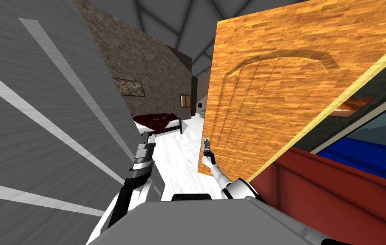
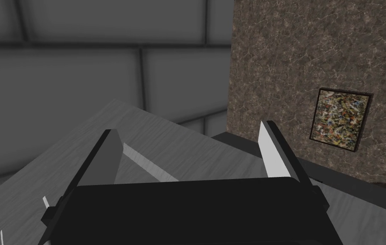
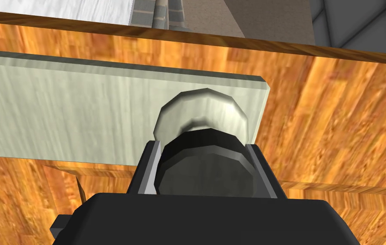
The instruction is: Push the door open
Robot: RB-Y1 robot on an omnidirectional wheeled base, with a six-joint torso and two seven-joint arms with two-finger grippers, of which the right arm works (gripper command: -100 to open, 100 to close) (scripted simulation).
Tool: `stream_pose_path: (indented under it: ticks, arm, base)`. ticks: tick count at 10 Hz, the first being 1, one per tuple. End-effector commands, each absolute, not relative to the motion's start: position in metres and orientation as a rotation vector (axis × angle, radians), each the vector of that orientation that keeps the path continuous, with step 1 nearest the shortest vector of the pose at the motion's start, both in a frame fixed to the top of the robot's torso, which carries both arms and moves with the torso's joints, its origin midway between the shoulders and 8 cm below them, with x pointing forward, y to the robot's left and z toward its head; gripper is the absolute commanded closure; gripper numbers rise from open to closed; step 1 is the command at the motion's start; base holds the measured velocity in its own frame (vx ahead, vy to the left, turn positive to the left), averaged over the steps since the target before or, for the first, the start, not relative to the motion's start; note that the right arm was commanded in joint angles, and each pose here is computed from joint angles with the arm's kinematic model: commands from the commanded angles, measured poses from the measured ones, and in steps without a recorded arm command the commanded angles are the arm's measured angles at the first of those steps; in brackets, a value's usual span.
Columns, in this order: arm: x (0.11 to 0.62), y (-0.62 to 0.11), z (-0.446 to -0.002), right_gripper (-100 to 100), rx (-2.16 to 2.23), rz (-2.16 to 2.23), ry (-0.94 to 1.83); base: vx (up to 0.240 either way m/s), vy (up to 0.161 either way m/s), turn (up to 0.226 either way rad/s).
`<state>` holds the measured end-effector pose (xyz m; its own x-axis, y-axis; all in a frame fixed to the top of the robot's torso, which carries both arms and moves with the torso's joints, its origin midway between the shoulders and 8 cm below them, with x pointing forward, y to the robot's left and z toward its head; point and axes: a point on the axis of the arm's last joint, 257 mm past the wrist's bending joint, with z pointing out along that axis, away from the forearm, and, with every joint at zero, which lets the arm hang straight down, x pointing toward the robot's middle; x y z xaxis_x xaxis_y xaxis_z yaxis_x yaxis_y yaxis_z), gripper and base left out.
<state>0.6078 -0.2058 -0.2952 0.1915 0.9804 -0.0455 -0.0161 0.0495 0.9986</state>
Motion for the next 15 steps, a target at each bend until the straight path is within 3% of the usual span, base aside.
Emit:
stream_pose_path:
  ticks: [1, 8, 12, 13, 15]
  arm:
    - [0.61, -0.221, -0.288, 100, 1.249, 1.016, 1.041]
    - [0.603, -0.22, -0.298, 100, 1.323, 0.977, 0.995]
    - [0.598, -0.273, -0.288, 100, 1.321, 0.875, 0.904]
    - [0.591, -0.276, -0.307, 100, 1.339, 0.843, 0.936]
    - [0.598, -0.273, -0.288, 100, 1.321, 0.875, 0.904]
  base:
    - [0.052, -0.005, 0.038]
    - [0.072, -0.003, 0.044]
    - [0.129, -0.03, 0.079]
    - [0.1, -0.02, 0.026]
    - [0.014, 0.002, -0.015]
